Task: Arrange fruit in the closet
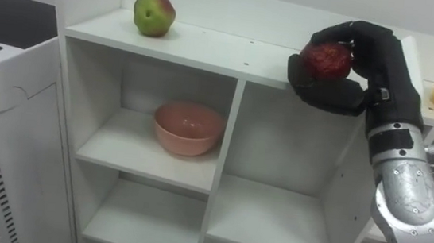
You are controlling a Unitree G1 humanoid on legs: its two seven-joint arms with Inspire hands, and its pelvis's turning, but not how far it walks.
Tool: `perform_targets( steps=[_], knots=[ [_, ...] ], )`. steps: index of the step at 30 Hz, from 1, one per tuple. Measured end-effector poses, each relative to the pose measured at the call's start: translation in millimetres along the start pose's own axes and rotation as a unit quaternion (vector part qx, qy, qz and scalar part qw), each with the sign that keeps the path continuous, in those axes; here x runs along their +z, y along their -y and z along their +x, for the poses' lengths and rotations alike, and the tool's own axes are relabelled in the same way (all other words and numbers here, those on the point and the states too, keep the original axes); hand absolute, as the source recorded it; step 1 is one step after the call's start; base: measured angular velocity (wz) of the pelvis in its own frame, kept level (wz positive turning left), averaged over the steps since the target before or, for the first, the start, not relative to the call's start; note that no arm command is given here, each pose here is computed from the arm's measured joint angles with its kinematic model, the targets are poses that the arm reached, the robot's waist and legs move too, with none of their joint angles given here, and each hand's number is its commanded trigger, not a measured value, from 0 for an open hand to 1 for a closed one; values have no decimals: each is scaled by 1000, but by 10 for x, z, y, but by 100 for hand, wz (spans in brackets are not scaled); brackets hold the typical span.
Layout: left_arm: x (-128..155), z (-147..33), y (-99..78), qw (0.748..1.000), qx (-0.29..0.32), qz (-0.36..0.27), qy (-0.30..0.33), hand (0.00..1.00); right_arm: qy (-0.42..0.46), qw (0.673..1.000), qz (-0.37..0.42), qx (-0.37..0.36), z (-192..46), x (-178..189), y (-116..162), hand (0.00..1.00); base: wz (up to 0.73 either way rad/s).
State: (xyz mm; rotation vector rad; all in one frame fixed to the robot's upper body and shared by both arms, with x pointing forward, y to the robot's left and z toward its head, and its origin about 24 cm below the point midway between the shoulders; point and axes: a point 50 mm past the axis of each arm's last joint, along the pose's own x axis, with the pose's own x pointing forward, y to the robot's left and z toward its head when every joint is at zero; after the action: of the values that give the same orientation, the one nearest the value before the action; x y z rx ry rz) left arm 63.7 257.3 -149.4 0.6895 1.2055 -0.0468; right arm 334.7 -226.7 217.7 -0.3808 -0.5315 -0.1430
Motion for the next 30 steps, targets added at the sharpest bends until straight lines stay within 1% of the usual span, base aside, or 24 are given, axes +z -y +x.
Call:
perform_targets(
  steps=[6,9,12,14,17,21,24,30],
  knots=[
    [19,2,10,1000,-3,3,3,0,11,1000,19,7,0,61,-29,100,-2],
    [46,8,9,1000,-6,5,7,0,29,999,34,26,-23,151,-75,100,-3],
    [49,7,15,1000,-7,7,8,0,39,997,40,57,-114,190,-152,100,-1],
    [46,6,16,1000,-7,7,7,0,42,993,48,97,-218,226,-282,100,-6],
    [41,5,13,1000,-6,8,7,0,53,987,51,143,-321,293,-372,100,0],
    [44,8,11,1000,-6,11,9,0,72,978,76,180,-362,400,-459,100,0],
    [68,24,18,1000,-7,19,9,0,74,972,80,209,-391,412,-544,100,0],
    [42,26,63,999,-17,32,1,0,93,952,103,272,-485,506,-775,100,0]
  ],
)
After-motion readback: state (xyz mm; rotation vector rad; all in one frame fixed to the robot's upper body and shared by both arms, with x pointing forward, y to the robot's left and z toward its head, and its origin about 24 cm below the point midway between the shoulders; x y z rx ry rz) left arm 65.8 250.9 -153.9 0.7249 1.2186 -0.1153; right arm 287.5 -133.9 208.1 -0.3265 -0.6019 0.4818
